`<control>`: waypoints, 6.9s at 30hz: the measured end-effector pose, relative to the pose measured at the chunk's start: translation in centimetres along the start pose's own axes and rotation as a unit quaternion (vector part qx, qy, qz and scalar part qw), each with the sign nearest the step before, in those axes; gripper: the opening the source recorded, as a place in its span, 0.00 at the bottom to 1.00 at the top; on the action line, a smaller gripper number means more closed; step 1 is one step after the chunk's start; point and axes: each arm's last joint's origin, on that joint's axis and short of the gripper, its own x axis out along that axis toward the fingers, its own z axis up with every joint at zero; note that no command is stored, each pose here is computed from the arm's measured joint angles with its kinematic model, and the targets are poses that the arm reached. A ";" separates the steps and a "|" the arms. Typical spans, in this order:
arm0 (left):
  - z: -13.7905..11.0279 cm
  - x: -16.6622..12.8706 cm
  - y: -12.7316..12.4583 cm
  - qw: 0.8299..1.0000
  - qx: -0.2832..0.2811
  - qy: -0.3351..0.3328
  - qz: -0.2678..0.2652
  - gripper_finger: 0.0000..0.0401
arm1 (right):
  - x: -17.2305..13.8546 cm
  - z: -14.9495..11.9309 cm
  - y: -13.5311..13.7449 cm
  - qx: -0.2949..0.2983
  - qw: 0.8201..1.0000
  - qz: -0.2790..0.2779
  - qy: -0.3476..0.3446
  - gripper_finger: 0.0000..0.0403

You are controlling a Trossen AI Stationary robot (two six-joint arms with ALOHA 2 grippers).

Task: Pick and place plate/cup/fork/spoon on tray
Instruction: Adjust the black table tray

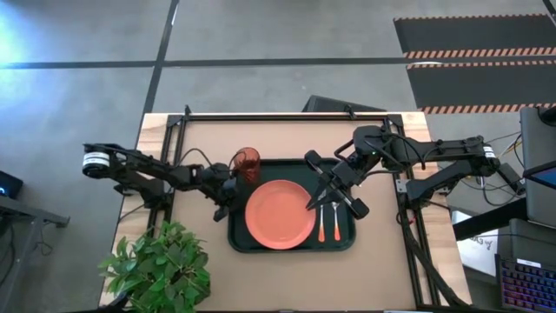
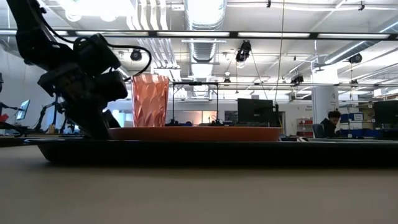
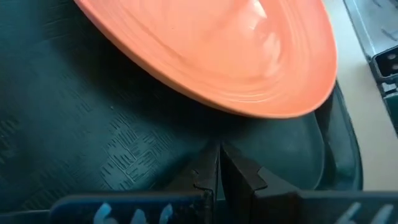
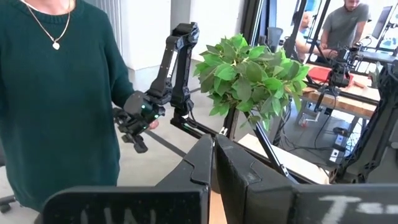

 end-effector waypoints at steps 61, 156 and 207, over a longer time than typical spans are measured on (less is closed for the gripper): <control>1.7 -21.0 -11.9 0.889 0.301 -0.340 0.056 0.00 | -13.2 1.5 4.7 0.025 0.970 -0.200 0.136 0.02; -4.3 -10.2 -4.2 0.900 0.239 -0.355 0.080 0.00 | -16.3 -25.2 11.8 -0.021 0.880 -0.465 0.093 0.02; -0.1 -15.3 -8.3 0.848 0.294 -0.440 0.023 0.00 | -17.6 -23.2 -6.4 0.323 0.701 -0.556 0.309 0.02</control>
